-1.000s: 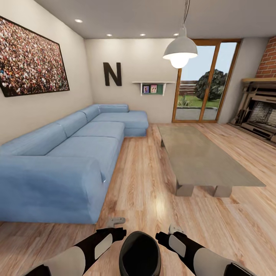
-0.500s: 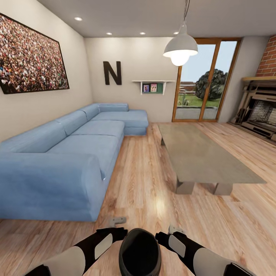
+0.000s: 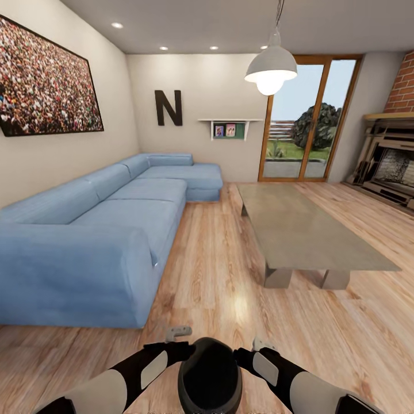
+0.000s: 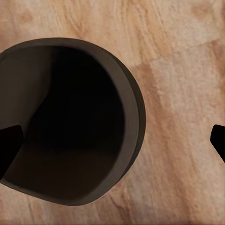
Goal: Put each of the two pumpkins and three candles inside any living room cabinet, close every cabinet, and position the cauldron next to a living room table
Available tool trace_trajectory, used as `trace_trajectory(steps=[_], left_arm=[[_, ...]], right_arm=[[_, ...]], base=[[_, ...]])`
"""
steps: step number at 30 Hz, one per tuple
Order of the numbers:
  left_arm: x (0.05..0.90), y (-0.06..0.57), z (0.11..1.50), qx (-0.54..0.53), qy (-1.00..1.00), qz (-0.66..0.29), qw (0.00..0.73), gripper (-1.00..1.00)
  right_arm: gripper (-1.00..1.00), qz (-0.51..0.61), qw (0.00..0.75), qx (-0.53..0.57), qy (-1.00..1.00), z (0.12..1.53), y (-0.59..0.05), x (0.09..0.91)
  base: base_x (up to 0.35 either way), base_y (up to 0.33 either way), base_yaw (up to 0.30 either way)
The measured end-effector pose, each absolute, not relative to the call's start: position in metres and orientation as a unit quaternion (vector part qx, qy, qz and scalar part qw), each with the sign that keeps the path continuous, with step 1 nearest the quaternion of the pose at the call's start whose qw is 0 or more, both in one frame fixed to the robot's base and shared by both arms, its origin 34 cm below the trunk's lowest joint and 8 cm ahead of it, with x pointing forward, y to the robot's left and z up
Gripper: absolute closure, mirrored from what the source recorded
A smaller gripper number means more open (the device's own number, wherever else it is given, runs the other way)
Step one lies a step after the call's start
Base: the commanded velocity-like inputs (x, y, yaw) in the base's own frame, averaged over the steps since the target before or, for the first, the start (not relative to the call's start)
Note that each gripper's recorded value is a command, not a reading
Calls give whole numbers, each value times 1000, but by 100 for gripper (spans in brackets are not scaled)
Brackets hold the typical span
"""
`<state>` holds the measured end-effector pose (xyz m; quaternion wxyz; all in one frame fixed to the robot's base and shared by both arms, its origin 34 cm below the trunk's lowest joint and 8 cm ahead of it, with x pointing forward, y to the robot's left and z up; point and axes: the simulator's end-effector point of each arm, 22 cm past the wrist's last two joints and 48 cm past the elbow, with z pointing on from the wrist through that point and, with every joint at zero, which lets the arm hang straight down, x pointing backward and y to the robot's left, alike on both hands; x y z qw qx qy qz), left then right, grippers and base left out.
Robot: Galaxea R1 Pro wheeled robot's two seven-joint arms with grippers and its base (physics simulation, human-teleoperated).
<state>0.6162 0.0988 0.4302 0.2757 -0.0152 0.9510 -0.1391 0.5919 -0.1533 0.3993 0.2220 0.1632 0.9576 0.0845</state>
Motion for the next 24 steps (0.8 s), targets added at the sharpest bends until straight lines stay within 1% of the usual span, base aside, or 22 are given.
trace_trajectory(steps=[24], left_arm=[[603, 102, 376, -18, 953, -132, 272, -100]], right_arm=[[-100, 84, 223, 163, 958, 347, -153, 581]], base=[[0, 0, 0]])
